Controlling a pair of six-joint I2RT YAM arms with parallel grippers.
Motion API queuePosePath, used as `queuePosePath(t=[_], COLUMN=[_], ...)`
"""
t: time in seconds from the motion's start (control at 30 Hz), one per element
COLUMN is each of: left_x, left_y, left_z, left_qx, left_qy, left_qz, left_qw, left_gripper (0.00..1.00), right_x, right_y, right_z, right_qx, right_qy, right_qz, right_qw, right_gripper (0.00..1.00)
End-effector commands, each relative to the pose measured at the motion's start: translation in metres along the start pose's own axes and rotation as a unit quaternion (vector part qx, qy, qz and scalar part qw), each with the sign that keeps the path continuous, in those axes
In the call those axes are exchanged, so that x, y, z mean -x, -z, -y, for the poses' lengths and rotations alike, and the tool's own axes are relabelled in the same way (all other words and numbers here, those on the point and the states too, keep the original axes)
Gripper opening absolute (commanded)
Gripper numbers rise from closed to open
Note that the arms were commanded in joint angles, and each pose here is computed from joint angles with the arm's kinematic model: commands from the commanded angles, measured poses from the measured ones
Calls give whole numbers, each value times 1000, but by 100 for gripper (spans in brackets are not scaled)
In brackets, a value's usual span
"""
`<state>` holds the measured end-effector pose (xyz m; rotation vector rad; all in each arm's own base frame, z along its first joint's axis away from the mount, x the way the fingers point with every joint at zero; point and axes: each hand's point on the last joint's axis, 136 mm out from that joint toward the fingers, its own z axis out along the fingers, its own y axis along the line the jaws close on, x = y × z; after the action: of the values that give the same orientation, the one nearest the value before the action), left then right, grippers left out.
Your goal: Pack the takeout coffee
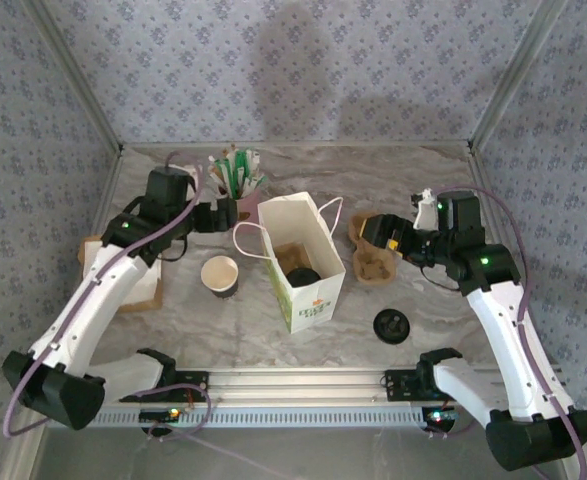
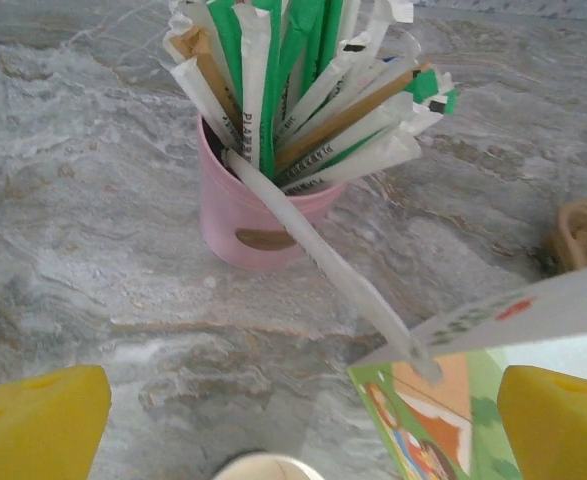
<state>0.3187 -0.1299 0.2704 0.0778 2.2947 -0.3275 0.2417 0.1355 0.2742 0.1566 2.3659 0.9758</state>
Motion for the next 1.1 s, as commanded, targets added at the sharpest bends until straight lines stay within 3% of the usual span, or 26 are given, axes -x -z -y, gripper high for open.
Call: queuePosePath(t=[0.0,0.17,0.23,0.47,0.77,1.07], left_x=[27,31,31,31,29,39], left_y=[-12,-32,-38,-53,-60,-39], left_z=[-5,-9,-9,-7,-6,-7], left_qx=[34,51,52,52,51,61], left_qy=[-18,-24,-25,-30,-29,-33], left_qz=[61,70,69,66,53,48], left_qw=[997,996,996,996,997,996], left_gripper=[94,68,62,58,25,16], right_x=[5,5,5,5,3,2], right_y=[5,4,3,1,0,1], right_z=[-7,-6,-5,-4,-3,-5], right_qx=[4,1,1,2,3,6], right_qy=[4,3,3,2,1,1], right_qz=[13,11,10,8,5,5], right_qw=[1000,1000,1000,1000,1000,1000], right_gripper=[100,100,100,100,100,100])
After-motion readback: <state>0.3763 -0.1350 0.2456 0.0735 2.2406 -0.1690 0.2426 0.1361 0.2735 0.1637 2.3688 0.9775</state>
